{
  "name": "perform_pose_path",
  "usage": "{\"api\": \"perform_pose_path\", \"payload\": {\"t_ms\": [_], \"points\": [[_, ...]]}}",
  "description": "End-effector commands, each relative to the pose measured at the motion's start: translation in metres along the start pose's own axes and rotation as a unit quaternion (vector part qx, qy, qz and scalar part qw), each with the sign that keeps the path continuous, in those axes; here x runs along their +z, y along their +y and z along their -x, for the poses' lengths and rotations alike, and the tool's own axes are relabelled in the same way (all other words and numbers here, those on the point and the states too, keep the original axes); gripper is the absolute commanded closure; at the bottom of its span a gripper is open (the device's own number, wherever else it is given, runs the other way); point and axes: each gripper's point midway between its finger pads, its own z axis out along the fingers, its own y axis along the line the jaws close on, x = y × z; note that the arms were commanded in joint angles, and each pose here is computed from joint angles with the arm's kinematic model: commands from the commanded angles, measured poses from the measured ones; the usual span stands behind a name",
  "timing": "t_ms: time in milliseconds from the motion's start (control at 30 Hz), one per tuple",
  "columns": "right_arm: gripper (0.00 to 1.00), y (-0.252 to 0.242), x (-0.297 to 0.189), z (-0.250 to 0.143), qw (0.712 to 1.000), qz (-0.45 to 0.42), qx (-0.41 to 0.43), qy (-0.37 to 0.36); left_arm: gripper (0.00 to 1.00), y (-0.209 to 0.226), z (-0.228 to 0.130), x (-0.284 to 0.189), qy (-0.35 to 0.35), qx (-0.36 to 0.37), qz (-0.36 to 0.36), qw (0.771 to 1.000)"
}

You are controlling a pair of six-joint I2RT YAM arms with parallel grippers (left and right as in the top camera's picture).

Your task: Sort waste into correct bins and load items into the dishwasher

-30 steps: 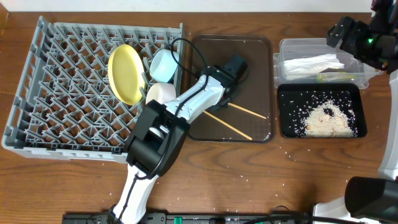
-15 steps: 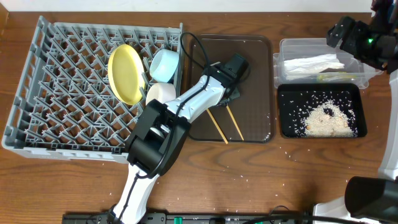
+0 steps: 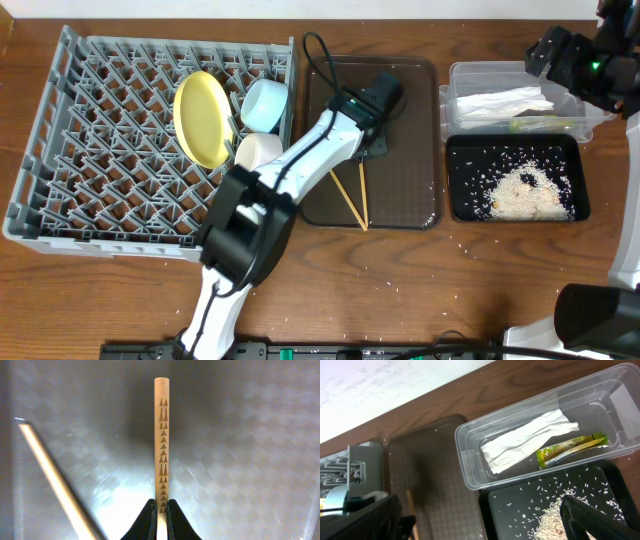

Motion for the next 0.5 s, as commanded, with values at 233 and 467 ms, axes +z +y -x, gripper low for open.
{"api": "perform_pose_path", "payload": {"t_ms": [233,467], "points": [[0.01,0.0,0.0,0.0,1.0,-0.001,0.002,-0.001,0.93,0.062,0.03,-0.163,-0.088,0.109,0.03,0.99],[0.01,0.0,0.0,0.0,1.0,-0.001,0.002,-0.001,0.92,0.173,0.038,-0.193,-0.075,0.083,0.18,0.977]]}}
